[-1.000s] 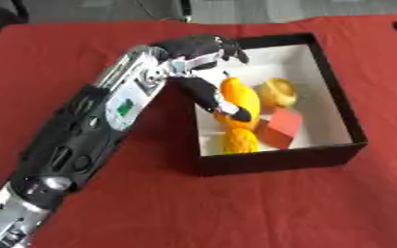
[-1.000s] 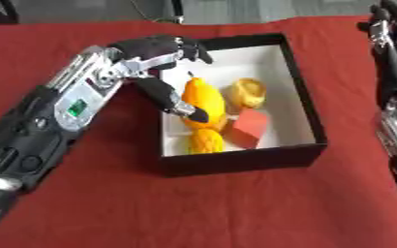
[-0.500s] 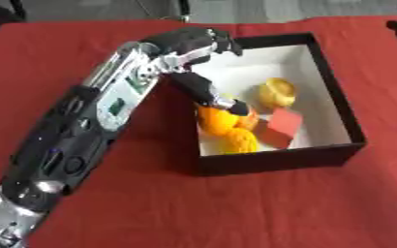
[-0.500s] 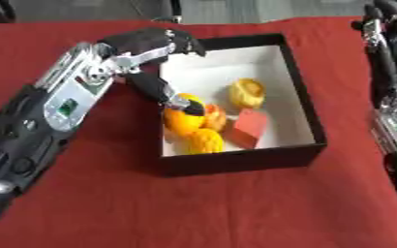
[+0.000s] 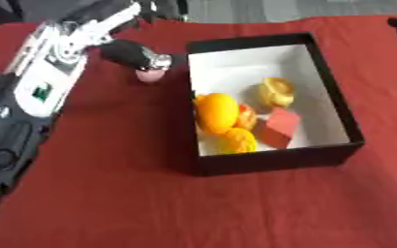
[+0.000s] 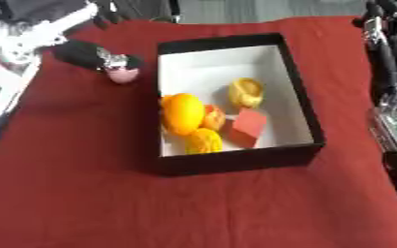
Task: Pick up objects on the table and place them in the box.
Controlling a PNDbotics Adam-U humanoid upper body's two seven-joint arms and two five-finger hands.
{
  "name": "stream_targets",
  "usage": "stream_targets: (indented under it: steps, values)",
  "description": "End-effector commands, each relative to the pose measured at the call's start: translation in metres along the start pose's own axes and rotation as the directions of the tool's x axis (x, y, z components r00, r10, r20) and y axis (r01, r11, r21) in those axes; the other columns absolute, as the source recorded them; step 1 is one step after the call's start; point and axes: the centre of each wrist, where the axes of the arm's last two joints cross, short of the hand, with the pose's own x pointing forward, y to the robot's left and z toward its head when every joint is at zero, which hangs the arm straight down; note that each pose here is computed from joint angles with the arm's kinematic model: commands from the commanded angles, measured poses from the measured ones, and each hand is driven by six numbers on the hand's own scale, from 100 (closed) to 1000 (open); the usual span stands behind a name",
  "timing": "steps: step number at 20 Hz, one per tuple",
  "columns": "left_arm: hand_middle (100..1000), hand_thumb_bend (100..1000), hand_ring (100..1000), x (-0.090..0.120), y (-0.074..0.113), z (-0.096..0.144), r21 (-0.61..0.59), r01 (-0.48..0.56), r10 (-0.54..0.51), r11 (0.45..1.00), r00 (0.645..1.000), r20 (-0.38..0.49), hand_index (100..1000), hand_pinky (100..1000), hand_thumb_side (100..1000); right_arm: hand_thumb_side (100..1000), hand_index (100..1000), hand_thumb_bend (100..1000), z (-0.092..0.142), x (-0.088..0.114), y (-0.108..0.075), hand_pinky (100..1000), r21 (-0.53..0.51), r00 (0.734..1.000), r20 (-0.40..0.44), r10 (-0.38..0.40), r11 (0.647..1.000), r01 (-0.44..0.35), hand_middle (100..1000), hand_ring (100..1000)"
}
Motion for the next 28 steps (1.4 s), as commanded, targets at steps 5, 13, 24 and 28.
stream_targets:
  steps: [5, 13, 24, 28]
  values:
    - [802, 652, 815, -0.052, 0.029, 0.002, -0.084, -0.025, 0.019, 0.996, 0.998, -0.067, 860, 757, 560, 664, 919, 100, -0.010, 0.014, -0.005, 957, 0.003, 0.999, 0.044, 0.011, 1.000, -0.011, 868, 806]
    - [784, 734, 814, -0.056, 0.017, -0.021, -0.183, -0.036, 0.025, 0.982, 0.998, -0.062, 843, 759, 547, 666, 919, 100, -0.012, 0.014, 0.002, 957, 0.012, 0.999, 0.041, -0.003, 1.000, 0.003, 868, 806]
    - [780, 748, 809, -0.059, -0.004, -0.041, -0.254, 0.077, -0.110, 0.964, 0.987, -0.121, 840, 766, 512, 668, 919, 100, -0.012, 0.013, 0.008, 957, 0.024, 0.999, 0.037, -0.016, 1.000, 0.016, 868, 806]
    - [778, 737, 808, -0.058, -0.009, -0.043, -0.291, 0.110, -0.150, 0.950, 0.982, -0.118, 837, 768, 485, 668, 918, 100, -0.012, 0.013, 0.008, 957, 0.024, 0.999, 0.037, -0.019, 1.000, 0.018, 868, 805]
